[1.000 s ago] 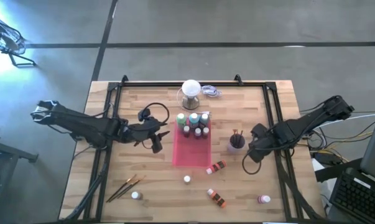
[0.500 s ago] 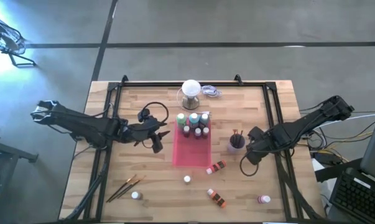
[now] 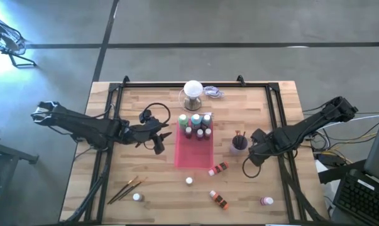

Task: Pick & Place Paint Supplies
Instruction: Put the small pink paint bottle into the red bin

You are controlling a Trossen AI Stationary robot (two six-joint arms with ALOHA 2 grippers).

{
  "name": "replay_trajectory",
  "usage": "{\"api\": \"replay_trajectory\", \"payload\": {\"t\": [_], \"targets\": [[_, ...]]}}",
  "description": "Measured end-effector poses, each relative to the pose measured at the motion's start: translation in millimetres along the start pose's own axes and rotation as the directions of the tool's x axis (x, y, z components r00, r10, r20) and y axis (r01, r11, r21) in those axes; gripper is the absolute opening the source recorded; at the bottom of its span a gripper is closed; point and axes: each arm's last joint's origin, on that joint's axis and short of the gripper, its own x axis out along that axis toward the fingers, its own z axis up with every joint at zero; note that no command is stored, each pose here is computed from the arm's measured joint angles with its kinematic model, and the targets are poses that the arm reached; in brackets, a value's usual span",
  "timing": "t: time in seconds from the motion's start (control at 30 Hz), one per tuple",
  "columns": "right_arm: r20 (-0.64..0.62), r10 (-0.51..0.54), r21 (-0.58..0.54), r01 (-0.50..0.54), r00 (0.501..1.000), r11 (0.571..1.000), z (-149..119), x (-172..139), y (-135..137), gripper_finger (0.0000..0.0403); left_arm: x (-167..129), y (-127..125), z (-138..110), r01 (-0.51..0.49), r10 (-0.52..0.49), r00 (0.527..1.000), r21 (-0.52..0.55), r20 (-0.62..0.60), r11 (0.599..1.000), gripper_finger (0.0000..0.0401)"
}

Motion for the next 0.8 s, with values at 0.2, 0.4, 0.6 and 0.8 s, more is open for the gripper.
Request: {"api": "replay_trajectory", "payload": {"t": [0.2, 0.4, 0.6, 0.8], "targets": [[0.026, 0.003, -0.001, -0.003, 1.000, 1.000, 0.5, 3.8, 0.7, 0.0194, 0.0, 0.0, 0.0, 0.000, 0.000, 1.000, 0.000, 0.000, 1.000, 0.0177], [0.026, 0.002, -0.003, -0.002, 1.000, 1.000, 0.3, 5.6, 0.5, 0.0180, 0.0, 0.0, 0.0, 0.000, 0.000, 1.000, 0.000, 0.000, 1.000, 0.0177], [0.047, -0.006, -0.008, 0.006, 0.999, 1.000, 0.6, 7.4, 0.1, 0.0168, 0.0, 0.0, 0.0, 0.000, 0.000, 1.000, 0.000, 0.000, 1.000, 0.0177], [0.050, -0.005, -0.013, 0.006, 0.999, 1.000, 0.6, 8.0, 0.1, 0.0149, 0.0, 0.0, 0.0, 0.000, 0.000, 1.000, 0.001, 0.000, 1.000, 0.0177]]}}
